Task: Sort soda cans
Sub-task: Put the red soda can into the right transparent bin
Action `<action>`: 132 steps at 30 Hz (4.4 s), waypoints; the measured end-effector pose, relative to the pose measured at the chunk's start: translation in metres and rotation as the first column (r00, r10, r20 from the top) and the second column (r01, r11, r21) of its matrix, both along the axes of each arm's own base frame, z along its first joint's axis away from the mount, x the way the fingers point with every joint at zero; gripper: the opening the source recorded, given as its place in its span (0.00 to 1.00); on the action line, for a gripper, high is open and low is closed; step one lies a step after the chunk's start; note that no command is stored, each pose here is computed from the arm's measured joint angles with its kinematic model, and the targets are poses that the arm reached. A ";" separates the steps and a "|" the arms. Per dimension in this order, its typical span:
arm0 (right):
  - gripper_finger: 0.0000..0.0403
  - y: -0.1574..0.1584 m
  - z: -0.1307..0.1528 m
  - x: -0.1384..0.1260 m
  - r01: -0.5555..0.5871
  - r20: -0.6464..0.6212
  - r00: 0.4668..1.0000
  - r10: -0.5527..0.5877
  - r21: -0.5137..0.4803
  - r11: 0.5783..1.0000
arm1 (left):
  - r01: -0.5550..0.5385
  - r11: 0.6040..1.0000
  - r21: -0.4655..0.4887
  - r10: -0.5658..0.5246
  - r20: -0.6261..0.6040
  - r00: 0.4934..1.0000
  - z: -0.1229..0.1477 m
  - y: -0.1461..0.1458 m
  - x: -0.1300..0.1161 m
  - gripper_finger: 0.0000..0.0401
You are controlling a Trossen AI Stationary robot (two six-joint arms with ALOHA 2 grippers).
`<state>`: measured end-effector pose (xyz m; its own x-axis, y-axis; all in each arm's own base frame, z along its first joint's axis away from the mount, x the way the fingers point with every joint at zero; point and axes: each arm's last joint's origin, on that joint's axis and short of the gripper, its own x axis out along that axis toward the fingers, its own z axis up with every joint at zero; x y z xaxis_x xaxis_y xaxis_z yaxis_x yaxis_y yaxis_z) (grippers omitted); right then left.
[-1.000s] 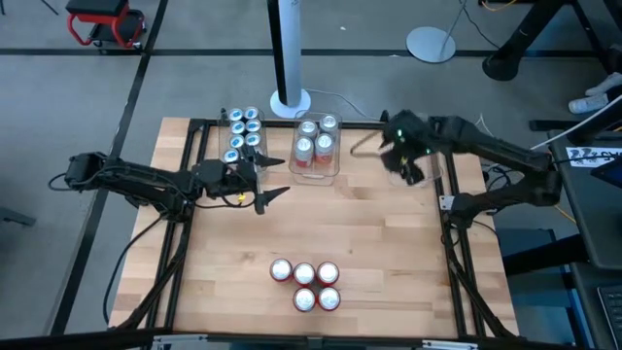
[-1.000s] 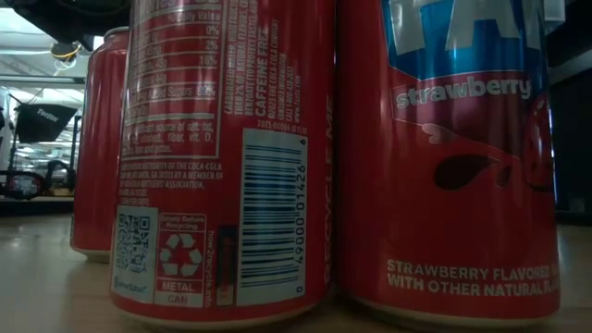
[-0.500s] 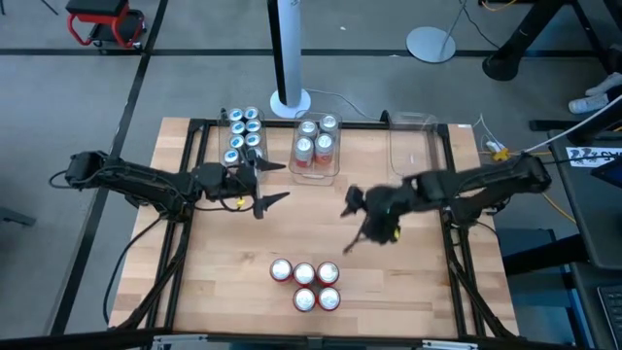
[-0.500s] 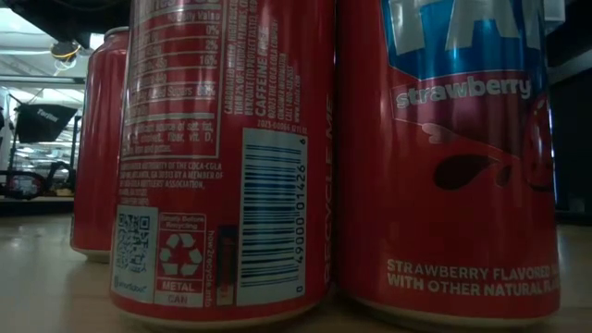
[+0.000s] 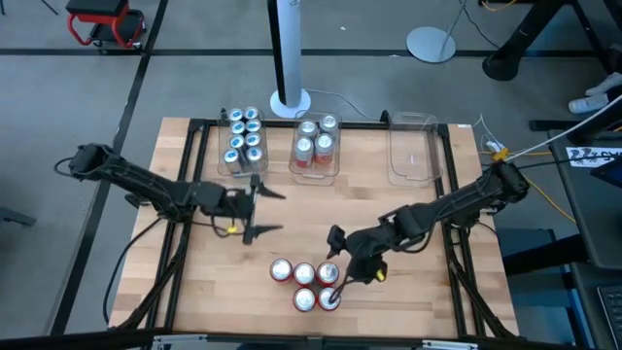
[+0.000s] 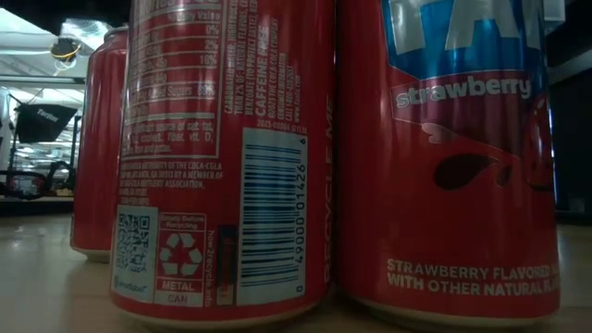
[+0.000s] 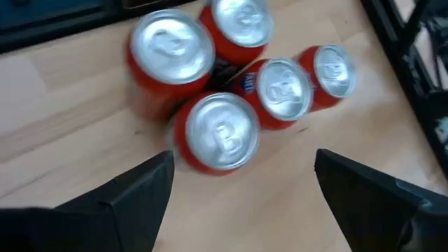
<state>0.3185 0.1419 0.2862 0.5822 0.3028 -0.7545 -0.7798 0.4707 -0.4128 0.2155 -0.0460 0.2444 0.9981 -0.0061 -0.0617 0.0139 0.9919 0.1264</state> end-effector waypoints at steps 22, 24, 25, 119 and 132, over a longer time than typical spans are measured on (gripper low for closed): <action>0.86 0.018 -0.030 0.035 0.215 -0.150 0.970 -0.190 0.174 0.961 | -0.036 0.999 -0.027 0.035 -0.038 0.999 -0.004 -0.031 -0.012 0.89; 0.86 0.018 -0.030 0.035 0.225 -0.157 0.968 -0.198 0.180 0.958 | -0.037 0.999 -0.027 0.036 -0.038 0.999 -0.004 -0.031 -0.011 0.89; 0.86 0.019 -0.031 0.036 0.230 -0.164 0.966 -0.201 0.185 0.956 | -0.037 0.999 -0.027 0.036 -0.038 0.999 -0.004 -0.031 -0.011 0.89; 0.72 -0.349 -0.008 -0.156 0.904 -0.021 0.337 -0.941 -0.272 0.330 | -0.035 0.999 0.021 0.035 -0.028 0.999 -0.003 -0.031 -0.011 0.89; 0.72 -0.379 -0.048 -0.163 0.923 -0.045 0.327 -0.944 -0.197 0.330 | -0.034 0.999 0.028 0.034 0.014 0.999 0.001 -0.031 -0.011 0.89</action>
